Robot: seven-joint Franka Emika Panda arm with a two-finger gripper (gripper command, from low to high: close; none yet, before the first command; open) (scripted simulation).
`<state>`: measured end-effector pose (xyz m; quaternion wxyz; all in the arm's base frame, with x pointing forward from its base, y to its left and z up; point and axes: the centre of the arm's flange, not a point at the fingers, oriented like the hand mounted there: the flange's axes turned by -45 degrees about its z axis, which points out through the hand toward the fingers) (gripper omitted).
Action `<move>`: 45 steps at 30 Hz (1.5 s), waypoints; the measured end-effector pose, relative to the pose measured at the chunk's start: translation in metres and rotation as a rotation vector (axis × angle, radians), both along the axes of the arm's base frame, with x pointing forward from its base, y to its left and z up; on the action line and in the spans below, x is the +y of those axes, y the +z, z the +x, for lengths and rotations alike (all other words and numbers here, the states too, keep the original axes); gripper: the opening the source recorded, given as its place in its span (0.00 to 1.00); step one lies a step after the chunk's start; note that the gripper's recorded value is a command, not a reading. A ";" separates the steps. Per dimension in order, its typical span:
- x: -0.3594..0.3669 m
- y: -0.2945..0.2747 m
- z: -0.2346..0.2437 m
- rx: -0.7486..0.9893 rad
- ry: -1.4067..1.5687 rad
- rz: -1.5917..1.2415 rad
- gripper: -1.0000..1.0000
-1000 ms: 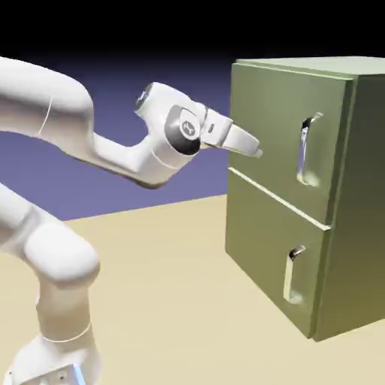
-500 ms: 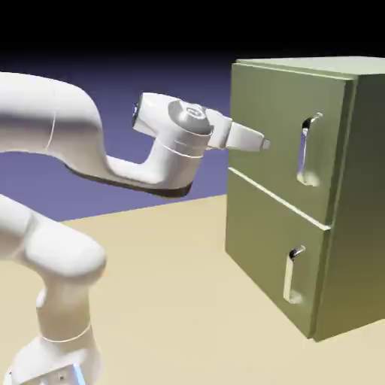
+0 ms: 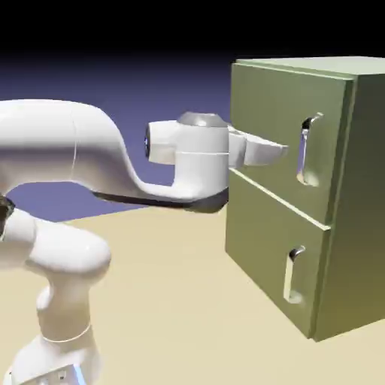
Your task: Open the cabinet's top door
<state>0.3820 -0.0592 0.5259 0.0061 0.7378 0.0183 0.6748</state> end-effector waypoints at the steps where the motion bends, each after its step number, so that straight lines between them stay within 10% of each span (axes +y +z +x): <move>1: -0.004 -0.003 0.002 -0.012 0.002 0.005 0.50; 13: -0.027 -0.022 0.057 -0.088 0.026 0.038 0.50; 14: -0.026 -0.022 0.067 -0.088 0.025 0.036 0.00; 45: 0.072 -0.022 -0.103 -0.095 -0.422 0.015 0.00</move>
